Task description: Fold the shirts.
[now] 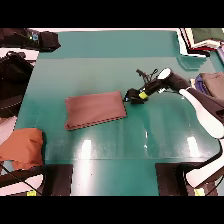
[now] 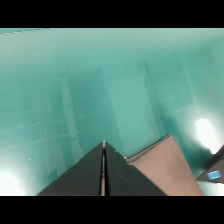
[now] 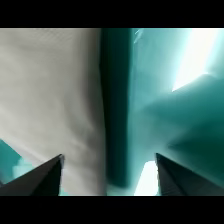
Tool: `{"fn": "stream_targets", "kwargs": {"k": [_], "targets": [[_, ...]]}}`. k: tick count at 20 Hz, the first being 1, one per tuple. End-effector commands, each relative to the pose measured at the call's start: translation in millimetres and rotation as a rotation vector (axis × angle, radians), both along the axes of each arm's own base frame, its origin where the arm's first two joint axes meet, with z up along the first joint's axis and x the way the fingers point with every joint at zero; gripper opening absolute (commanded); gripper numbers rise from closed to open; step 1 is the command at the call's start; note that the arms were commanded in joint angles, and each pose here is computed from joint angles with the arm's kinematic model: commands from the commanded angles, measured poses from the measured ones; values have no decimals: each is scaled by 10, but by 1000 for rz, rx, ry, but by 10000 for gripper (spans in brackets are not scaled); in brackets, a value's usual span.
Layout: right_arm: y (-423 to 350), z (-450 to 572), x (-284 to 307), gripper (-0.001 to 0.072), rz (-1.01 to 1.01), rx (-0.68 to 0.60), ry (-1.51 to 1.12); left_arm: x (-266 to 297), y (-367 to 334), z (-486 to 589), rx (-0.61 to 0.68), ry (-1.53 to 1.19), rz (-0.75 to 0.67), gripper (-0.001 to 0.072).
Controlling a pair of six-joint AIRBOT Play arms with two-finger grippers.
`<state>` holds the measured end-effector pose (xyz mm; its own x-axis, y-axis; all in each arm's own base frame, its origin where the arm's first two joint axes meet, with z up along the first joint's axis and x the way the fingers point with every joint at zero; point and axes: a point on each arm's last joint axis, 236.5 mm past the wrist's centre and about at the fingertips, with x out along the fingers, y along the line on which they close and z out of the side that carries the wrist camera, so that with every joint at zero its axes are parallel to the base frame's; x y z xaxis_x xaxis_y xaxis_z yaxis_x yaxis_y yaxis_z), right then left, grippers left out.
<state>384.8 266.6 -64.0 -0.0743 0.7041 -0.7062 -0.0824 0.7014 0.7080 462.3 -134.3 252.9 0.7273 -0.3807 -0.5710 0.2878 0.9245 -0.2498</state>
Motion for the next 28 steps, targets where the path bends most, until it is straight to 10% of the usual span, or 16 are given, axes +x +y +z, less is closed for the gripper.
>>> {"fn": "stream_targets", "kwargs": {"k": [1, 3, 6, 8, 12, 18, 28], "targets": [[529, -156, -70, 608, -6, 122, 60, -4, -60, -21, -16, 10, -13, 29], [901, -94, -101, 523, 43, 182, 39, -13, -72, -27, -20, 15, -17, 29], [1263, 81, -28, 110, 133, 207, -100, -36, -163, -2, -52, 18, -36, 28], [1327, 339, 164, 20, 139, 235, -188, -65, -281, -24, -47, 22, -62, 28], [816, 907, 705, 20, 87, 235, -299, -185, -708, -2, -17, -14, -158, 28], [-1708, 1494, 1511, 20, -237, -202, -533, -366, -1153, 61, -32, -42, -248, 28], [-4908, 2005, 1155, 20, -843, -425, -603, -401, -1218, 69, -56, -31, -250, 29]]}}
